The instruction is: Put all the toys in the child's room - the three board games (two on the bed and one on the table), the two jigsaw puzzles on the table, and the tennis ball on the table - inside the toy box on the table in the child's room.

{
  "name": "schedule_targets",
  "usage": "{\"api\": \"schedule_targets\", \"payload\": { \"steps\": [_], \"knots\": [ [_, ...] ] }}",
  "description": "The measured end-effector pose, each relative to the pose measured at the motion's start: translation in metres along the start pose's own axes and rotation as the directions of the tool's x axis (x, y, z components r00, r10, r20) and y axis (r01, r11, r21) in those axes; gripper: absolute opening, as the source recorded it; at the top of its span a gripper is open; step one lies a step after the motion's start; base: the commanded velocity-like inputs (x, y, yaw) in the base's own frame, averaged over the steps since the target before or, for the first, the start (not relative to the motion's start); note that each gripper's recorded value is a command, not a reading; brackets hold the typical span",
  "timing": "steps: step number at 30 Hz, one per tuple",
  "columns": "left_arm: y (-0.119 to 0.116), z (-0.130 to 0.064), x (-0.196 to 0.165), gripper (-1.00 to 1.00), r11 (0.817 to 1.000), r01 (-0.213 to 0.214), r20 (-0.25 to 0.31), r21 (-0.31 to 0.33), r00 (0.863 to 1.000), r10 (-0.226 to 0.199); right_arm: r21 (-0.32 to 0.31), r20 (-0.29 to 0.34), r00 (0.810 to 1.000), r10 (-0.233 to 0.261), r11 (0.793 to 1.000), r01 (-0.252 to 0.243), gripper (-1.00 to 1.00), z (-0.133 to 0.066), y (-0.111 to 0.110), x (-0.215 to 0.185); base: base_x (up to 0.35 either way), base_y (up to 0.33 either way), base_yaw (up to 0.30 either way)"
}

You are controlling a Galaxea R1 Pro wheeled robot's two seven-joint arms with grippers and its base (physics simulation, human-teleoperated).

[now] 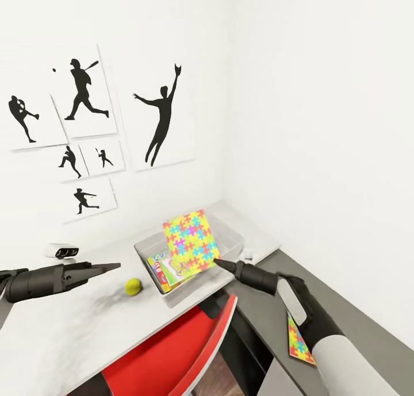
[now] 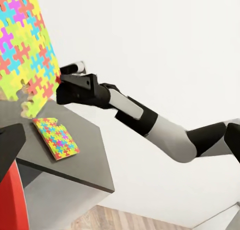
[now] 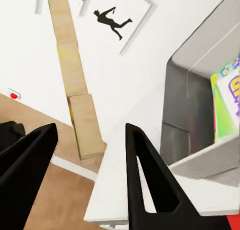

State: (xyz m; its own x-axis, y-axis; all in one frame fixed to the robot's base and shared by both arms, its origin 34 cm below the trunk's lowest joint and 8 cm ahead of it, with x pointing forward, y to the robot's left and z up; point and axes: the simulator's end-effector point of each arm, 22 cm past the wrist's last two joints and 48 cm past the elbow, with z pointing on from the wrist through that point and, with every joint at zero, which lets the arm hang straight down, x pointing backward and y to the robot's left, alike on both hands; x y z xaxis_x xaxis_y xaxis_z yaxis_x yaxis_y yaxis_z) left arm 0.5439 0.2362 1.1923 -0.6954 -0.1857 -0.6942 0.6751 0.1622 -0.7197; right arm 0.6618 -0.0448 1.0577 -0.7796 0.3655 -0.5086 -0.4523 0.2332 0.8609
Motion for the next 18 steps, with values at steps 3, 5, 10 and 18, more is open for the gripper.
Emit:
{"api": "schedule_targets", "payload": {
  "steps": [3, 5, 10, 18],
  "knots": [
    [0.0, 0.0, 0.0, 1.0, 1.0, 0.0, 0.0, 0.0, 1.0, 0.0, 0.031, -0.011, 1.0, 0.006, 0.999, -0.005, -1.0, 0.006, 0.005, -0.026, 0.0, 0.025, 0.0],
    [0.0, 0.0, 0.0, 1.0, 1.0, 0.0, 0.0, 0.0, 1.0, 0.0, 0.049, -0.01, 1.0, -0.007, 0.999, 0.007, -1.0, 0.013, 0.01, -0.043, 0.0, 0.032, 0.0],
    [0.0, 0.0, 0.0, 1.0, 1.0, 0.0, 0.001, 0.0, 1.0, 0.0, 0.109, -0.014, 1.0, -0.019, 0.994, 0.021, -1.0, 0.041, 0.027, -0.091, 0.0, 0.009, 0.0],
    [0.0, 0.0, 0.0, 1.0, 1.0, 0.0, 0.001, 0.0, 1.0, 0.0, 0.297, -0.022, 1.0, 0.016, 0.955, -0.009, -1.0, 0.067, 0.008, -0.119, 0.0, 0.001, 0.0]
  ]
}}
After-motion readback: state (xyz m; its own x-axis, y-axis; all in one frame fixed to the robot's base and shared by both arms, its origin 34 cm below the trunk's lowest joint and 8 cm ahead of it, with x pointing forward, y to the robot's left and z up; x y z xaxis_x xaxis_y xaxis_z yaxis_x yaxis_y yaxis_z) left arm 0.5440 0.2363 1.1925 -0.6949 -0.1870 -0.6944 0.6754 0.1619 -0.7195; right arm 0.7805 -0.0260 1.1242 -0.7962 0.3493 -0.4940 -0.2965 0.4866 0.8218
